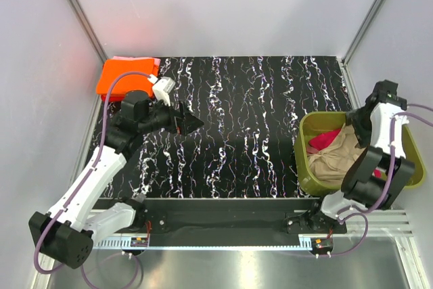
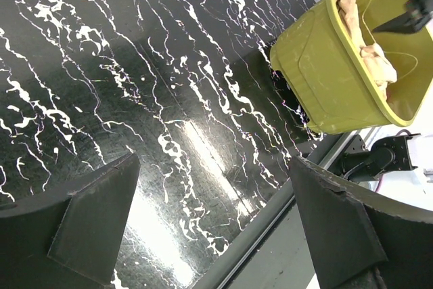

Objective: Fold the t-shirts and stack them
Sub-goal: Grab the tshirt from the pile

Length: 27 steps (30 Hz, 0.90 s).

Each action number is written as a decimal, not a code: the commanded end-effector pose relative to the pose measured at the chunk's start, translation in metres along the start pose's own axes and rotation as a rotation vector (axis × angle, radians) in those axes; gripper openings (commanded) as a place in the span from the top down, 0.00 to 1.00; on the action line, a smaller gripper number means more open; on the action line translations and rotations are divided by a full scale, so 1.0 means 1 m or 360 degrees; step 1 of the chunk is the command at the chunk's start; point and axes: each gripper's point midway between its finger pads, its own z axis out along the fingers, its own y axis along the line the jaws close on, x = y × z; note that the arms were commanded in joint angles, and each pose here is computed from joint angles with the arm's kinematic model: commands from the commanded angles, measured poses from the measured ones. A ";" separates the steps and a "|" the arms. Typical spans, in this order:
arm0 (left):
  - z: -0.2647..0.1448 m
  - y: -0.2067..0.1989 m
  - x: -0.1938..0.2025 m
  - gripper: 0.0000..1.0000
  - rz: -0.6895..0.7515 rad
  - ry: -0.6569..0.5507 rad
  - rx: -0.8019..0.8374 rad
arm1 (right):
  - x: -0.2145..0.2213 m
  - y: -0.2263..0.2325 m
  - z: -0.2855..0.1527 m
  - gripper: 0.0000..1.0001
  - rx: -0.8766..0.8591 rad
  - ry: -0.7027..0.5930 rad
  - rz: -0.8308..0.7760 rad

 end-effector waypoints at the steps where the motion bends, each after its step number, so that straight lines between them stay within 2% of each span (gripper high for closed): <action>1: -0.005 -0.001 -0.014 0.01 0.0040 -0.0081 -0.0026 | -0.023 0.002 0.017 0.10 0.0028 -0.0144 0.0024; 4: -0.004 0.002 -0.012 0.01 0.0017 -0.0077 -0.0042 | -0.033 0.021 0.018 0.13 -0.0115 -0.0200 -0.0089; 9: 0.006 0.006 -0.009 0.01 -0.0037 -0.0028 -0.0048 | -0.048 0.017 0.025 0.13 -0.0059 -0.0329 -0.0115; 13: 0.013 0.003 -0.010 0.01 -0.0061 0.0013 -0.0002 | -0.047 0.029 0.040 0.12 -0.0112 -0.0309 -0.0208; 16: 0.014 0.002 -0.014 0.01 -0.0064 0.0010 0.0002 | -0.043 0.038 0.049 0.18 -0.0200 -0.0295 -0.0260; 20: 0.014 0.001 -0.017 0.01 -0.0066 -0.0003 0.0000 | -0.042 0.043 0.052 0.36 -0.0273 -0.0320 -0.0294; 21: 0.014 0.001 -0.016 0.01 -0.0070 0.0003 0.0000 | -0.042 0.045 0.051 0.44 -0.0285 -0.0329 -0.0301; 23: 0.015 0.001 -0.015 0.01 -0.0070 0.0005 0.0007 | -0.043 0.045 0.051 0.53 -0.0285 -0.0332 -0.0313; 24: 0.014 0.001 -0.015 0.01 -0.0071 0.0006 0.0010 | -0.044 0.044 0.052 0.68 -0.0280 -0.0337 -0.0320; 26: 0.013 0.000 -0.015 0.01 -0.0070 0.0005 0.0013 | -0.046 0.044 0.049 0.81 -0.0276 -0.0356 -0.0329; 27: 0.013 -0.001 -0.016 0.01 -0.0068 0.0001 0.0019 | -0.047 0.044 0.047 0.95 -0.0281 -0.0363 -0.0342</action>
